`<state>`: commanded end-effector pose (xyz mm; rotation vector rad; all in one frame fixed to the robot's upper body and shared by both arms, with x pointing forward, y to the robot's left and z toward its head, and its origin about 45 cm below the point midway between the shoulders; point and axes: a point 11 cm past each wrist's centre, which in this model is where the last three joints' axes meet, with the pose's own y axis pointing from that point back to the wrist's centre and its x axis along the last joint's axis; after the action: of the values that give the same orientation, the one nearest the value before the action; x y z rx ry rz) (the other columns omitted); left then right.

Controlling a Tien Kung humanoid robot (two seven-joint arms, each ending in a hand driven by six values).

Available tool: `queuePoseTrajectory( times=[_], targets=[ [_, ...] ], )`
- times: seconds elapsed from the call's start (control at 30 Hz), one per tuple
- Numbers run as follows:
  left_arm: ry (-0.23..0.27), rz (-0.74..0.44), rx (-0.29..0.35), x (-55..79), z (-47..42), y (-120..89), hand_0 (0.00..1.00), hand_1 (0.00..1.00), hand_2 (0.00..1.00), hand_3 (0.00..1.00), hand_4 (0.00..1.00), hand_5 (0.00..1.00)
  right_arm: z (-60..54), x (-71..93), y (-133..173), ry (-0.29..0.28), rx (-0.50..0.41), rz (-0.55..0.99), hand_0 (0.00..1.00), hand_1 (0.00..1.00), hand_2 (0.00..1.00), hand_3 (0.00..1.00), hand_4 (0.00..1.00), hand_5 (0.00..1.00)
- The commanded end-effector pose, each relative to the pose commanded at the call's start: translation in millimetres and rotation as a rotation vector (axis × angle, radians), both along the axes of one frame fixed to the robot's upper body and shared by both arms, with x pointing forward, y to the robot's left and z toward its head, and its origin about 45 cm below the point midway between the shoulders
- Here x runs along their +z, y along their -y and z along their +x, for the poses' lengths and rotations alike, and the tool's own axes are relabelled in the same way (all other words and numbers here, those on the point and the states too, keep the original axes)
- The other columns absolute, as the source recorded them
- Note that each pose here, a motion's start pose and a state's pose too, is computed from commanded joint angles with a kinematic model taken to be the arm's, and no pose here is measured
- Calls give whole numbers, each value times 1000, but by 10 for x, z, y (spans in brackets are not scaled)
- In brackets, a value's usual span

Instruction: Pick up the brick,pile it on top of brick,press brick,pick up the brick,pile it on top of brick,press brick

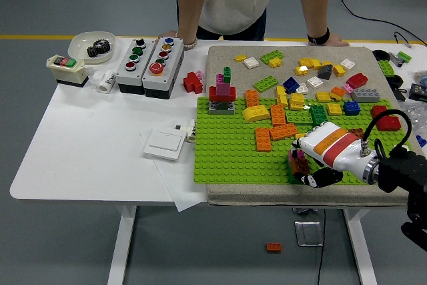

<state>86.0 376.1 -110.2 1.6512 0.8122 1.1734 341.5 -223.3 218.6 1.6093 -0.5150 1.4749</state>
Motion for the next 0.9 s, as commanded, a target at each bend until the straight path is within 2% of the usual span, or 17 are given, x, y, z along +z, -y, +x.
queuePoseTrajectory(
  times=[0.9],
  targets=[
    [0,-1,2,1,2,1,842,808,811,622,723,682,-34,-37,-37,-12,21,9,223,157,203,460,738,370]
  ],
)
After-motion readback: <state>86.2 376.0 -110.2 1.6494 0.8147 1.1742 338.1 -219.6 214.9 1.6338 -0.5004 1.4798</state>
